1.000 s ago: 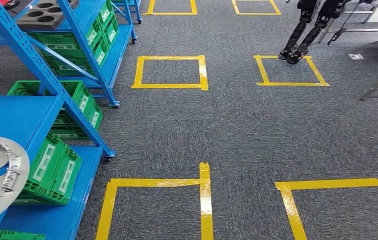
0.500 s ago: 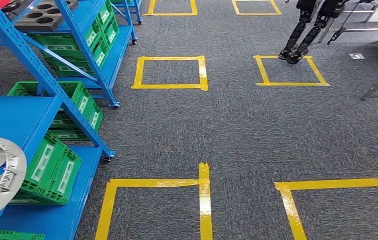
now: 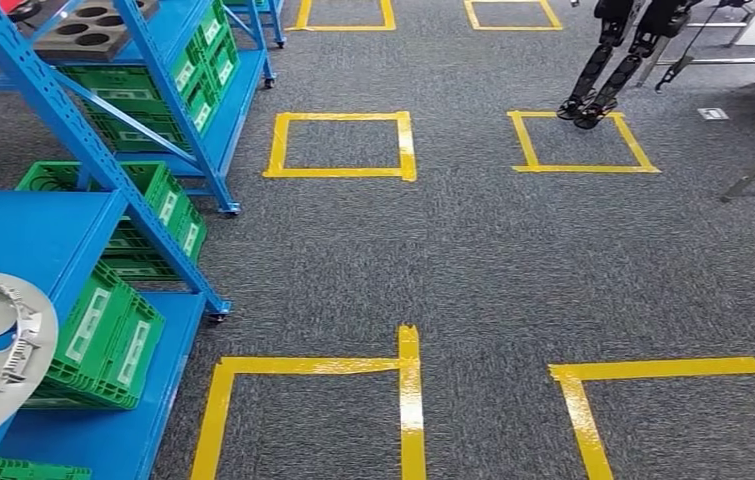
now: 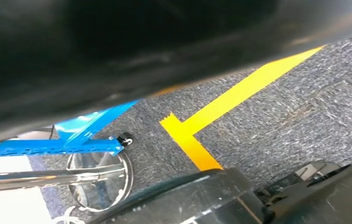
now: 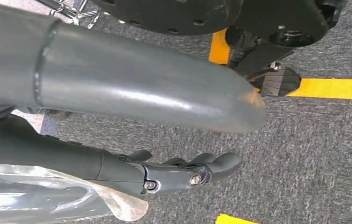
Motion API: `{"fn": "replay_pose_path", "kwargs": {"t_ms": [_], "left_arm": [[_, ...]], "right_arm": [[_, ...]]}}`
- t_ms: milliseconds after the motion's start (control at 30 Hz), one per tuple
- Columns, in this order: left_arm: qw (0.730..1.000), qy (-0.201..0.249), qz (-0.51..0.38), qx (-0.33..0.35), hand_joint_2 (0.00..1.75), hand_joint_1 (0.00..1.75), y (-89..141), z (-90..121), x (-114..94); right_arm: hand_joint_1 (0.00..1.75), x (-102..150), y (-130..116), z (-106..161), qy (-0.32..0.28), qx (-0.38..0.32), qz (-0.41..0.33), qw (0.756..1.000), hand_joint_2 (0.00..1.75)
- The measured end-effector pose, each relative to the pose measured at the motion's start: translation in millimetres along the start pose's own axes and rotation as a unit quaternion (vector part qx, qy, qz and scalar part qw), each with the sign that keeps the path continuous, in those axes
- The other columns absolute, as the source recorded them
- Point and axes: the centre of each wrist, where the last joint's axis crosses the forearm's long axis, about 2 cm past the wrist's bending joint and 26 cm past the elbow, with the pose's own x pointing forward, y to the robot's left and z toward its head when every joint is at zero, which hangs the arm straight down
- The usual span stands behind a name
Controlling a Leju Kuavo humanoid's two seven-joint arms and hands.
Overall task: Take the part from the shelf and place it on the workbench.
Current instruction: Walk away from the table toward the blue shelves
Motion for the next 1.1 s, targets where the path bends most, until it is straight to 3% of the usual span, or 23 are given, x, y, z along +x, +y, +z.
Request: {"fn": "replay_pose_path", "kwargs": {"t_ms": [1100], "left_arm": [[1.0, 0.004, 0.006, 0.008, 0.0, 0.0, 1.5, -1.2, 1.1]], "right_arm": [[0.0, -1.7, 2.0, -1.3, 0.0, 0.002, 0.006, 1.0, 0.0]]}}
